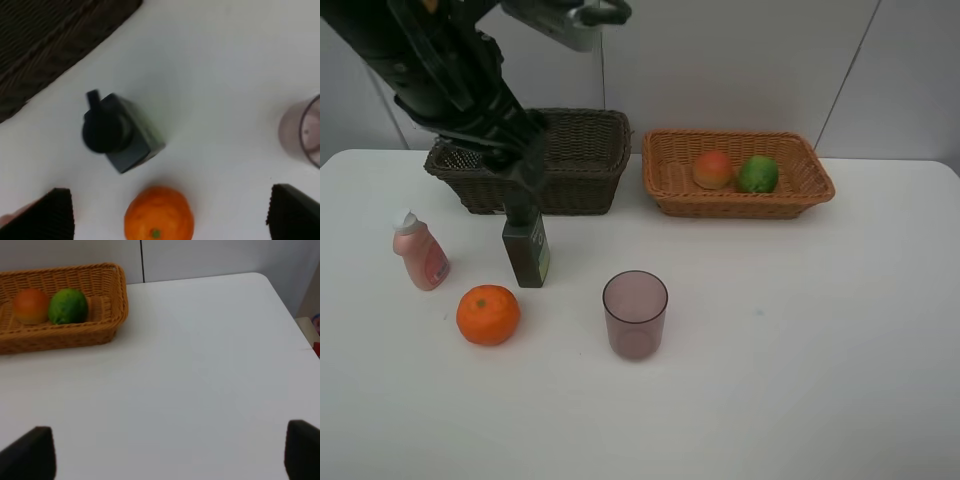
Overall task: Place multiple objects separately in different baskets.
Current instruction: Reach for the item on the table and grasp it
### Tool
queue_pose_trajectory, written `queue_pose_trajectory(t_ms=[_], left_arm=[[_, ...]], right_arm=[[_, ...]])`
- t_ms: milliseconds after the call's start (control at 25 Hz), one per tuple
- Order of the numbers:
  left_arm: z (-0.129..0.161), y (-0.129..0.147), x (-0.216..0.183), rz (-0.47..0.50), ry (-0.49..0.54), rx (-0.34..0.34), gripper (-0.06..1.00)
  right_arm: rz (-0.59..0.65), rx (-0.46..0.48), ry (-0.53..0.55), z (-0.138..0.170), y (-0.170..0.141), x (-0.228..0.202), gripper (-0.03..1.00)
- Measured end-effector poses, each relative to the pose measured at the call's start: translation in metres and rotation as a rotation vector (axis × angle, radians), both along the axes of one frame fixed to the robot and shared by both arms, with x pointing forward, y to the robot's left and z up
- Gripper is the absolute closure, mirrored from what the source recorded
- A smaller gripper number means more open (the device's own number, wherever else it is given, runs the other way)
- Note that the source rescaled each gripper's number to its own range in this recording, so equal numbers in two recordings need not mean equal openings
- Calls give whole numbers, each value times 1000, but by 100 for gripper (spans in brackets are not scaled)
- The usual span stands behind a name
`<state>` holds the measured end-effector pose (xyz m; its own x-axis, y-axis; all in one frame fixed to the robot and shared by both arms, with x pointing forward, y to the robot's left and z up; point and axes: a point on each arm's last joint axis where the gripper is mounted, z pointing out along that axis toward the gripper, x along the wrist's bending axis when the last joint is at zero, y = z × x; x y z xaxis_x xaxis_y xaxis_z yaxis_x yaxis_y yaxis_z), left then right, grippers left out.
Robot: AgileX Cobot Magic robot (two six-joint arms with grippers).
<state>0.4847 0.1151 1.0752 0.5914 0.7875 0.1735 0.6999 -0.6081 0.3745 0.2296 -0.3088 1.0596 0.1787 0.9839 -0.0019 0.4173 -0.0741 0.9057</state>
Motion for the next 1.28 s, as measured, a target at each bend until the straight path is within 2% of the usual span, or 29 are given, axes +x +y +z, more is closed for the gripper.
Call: queue_pose_trajectory(t_ms=[240, 440, 880, 1280], left_arm=[[-27, -56, 8, -162, 55, 54, -6], [-56, -84, 6, -243, 127, 85, -6], [-103, -98, 13, -322, 197, 169, -6], [-134, -99, 24, -311, 237, 198, -6]], right_arm=[[0, 0, 0, 0, 0, 0, -1], [0, 0, 0, 0, 0, 0, -1], [0, 0, 0, 0, 0, 0, -1], [0, 0, 0, 0, 0, 0, -1]])
